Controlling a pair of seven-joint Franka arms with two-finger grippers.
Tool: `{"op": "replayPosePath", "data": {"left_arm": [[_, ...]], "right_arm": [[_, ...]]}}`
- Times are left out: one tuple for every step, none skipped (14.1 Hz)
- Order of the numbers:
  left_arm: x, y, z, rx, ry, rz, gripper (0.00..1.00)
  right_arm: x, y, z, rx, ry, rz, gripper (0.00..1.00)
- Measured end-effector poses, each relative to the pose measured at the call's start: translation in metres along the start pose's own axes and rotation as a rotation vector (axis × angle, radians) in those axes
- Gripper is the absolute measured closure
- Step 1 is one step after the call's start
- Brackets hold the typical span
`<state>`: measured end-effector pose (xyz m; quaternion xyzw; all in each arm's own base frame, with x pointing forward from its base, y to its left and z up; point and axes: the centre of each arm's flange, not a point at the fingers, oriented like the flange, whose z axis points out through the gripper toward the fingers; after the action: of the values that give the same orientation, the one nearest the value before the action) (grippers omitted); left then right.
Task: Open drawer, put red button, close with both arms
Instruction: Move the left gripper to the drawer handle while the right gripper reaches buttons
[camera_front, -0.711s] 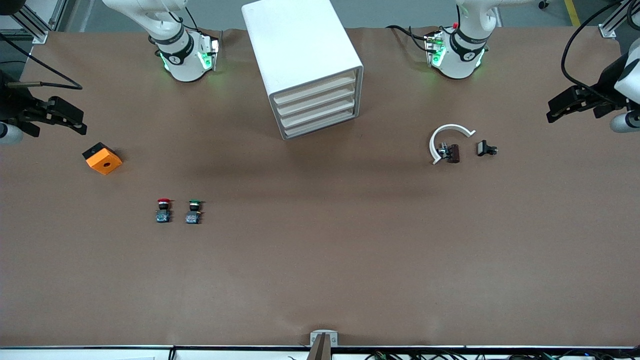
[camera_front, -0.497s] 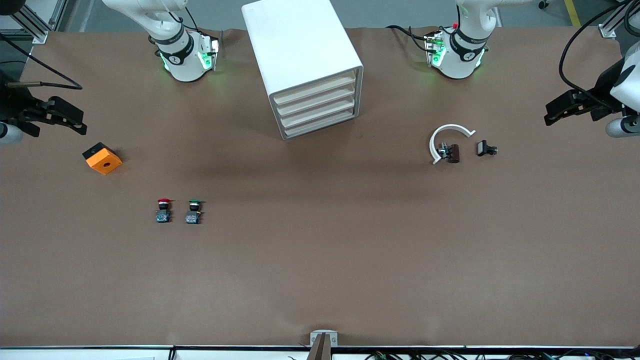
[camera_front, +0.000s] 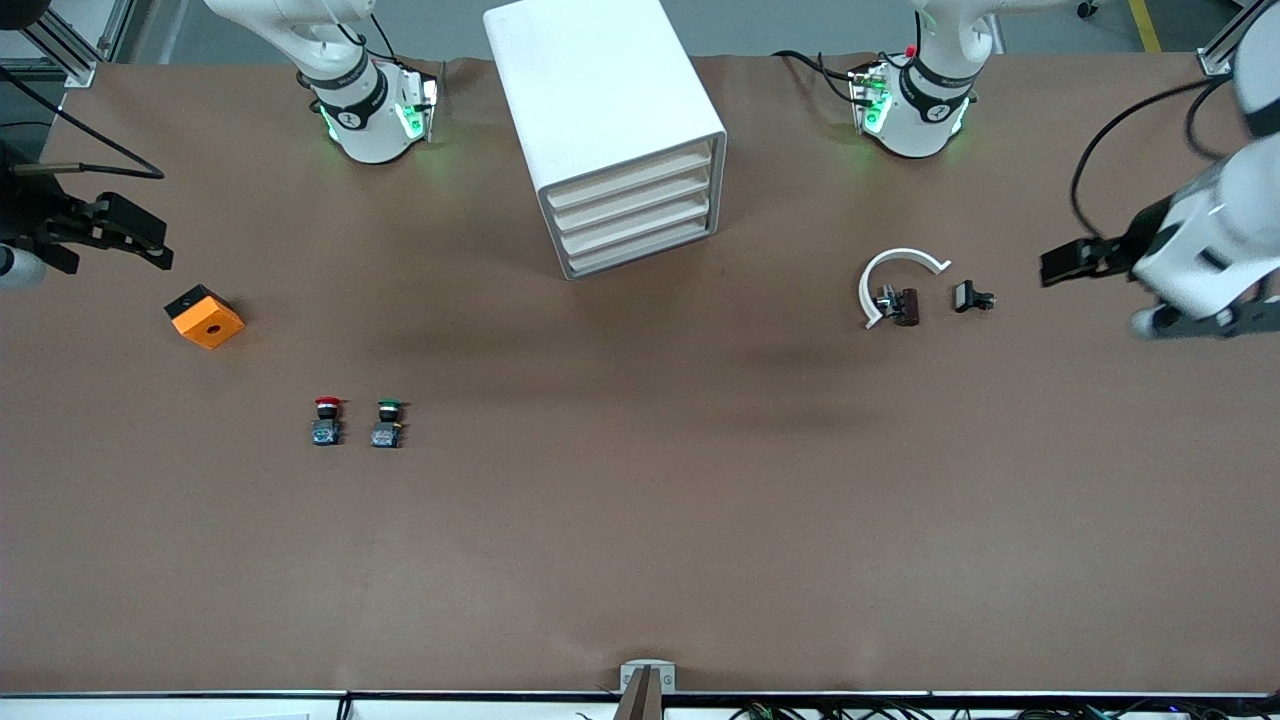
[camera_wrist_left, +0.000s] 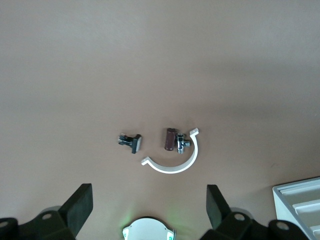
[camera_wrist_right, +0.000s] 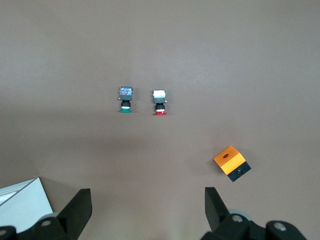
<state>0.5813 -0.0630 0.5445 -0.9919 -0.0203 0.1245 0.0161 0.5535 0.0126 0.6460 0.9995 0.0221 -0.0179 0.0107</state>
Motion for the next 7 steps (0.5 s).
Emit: {"op": "replayPosePath", "data": {"left_arm": [[0.012, 0.022, 0.021, 0.008, -0.033, -0.020, 0.00], [0.022, 0.047, 0.041, 0.018, -0.054, -0.066, 0.00], [0.030, 0.074, 0.061, 0.028, -0.068, -0.119, 0.00], [0.036, 0.100, 0.080, 0.036, -0.081, -0.171, 0.00], [0.041, 0.123, 0.099, 0.043, -0.098, -0.225, 0.00], [0.045, 0.143, 0.117, 0.055, -0.116, -0.287, 0.00], [0.050, 0.161, 0.137, 0.061, -0.134, -0.349, 0.00]], "right_arm": [[0.000, 0.001, 0.000, 0.000, 0.000, 0.001, 0.00], [0.000, 0.001, 0.000, 0.000, 0.001, 0.002, 0.00], [0.000, 0.002, -0.001, 0.000, 0.001, 0.003, 0.00], [0.000, 0.002, -0.001, 0.000, 0.001, 0.003, 0.00], [0.000, 0.001, -0.001, 0.000, 0.002, 0.002, 0.00], [0.001, 0.001, 0.000, 0.001, 0.001, 0.000, 0.00], [0.002, 0.000, 0.002, 0.005, -0.002, -0.004, 0.00]]}}
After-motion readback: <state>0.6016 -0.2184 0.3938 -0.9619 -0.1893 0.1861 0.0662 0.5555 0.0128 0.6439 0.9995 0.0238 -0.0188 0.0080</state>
